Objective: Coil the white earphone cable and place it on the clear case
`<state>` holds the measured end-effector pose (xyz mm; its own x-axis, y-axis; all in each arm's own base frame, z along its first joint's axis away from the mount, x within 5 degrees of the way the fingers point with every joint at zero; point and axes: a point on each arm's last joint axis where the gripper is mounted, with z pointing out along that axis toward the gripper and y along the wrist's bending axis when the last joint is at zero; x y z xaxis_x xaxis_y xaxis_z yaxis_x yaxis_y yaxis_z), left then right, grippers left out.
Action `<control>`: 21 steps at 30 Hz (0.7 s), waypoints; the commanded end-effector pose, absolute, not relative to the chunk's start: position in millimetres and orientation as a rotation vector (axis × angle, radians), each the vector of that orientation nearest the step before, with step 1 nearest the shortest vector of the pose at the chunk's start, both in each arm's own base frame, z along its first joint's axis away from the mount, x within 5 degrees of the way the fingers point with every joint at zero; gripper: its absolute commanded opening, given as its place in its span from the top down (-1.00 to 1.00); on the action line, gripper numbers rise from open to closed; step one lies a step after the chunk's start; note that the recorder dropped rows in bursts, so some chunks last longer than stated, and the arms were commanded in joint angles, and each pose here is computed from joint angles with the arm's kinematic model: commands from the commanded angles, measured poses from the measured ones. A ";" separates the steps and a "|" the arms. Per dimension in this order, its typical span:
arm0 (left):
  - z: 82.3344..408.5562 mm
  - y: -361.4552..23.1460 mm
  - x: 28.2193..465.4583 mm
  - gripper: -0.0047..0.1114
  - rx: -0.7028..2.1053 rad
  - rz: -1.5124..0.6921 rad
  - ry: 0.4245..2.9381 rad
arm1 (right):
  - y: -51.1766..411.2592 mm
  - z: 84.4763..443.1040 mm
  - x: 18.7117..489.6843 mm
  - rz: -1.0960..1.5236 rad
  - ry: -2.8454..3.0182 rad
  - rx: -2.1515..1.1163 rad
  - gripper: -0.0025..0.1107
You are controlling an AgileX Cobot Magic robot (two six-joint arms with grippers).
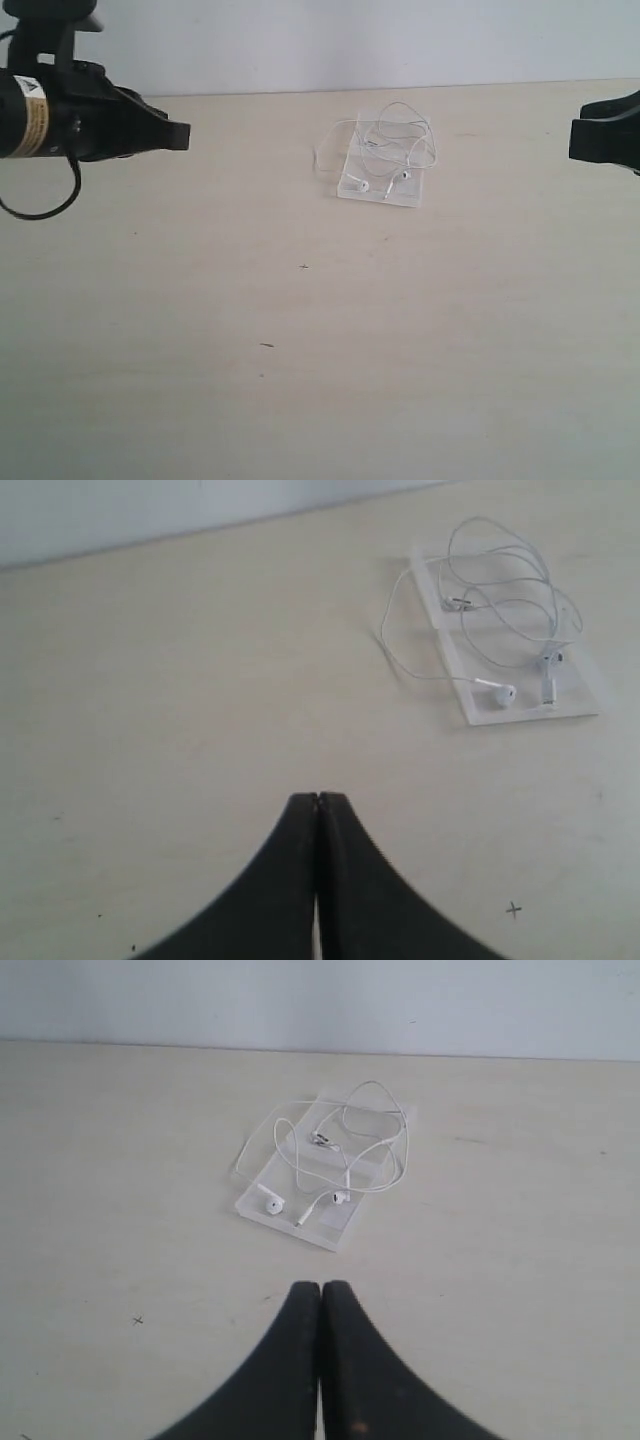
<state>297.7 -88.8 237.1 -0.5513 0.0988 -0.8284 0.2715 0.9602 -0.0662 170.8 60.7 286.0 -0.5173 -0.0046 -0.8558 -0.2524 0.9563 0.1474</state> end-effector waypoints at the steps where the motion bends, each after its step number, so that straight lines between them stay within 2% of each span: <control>1: 257.8 -99.7 250.9 0.92 0.242 -0.222 2.060 | 59.8 286.6 169.6 0.312 2.088 -0.176 0.96; 6: 276.8 -105.8 201.8 0.92 0.265 -0.290 1.945 | 59.8 286.6 169.6 0.312 2.088 -0.176 0.96; 12: 290.3 -94.5 161.2 0.92 0.273 -0.374 1.831 | 59.8 286.6 169.6 0.312 2.088 -0.176 0.96; 19: 283.4 -66.2 126.5 0.92 0.246 -0.364 1.806 | 59.8 286.6 169.6 0.312 2.088 -0.176 0.96; 21: 280.2 -60.7 115.2 0.92 0.319 -0.342 1.808 | 59.8 286.6 169.6 0.312 2.088 -0.176 0.96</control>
<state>127.8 -69.6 284.7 -0.2543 -0.0072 -0.9671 0.3782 0.9196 -0.1063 170.8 60.7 286.0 -0.5173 -0.0046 -0.8558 -0.2524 0.9563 0.1474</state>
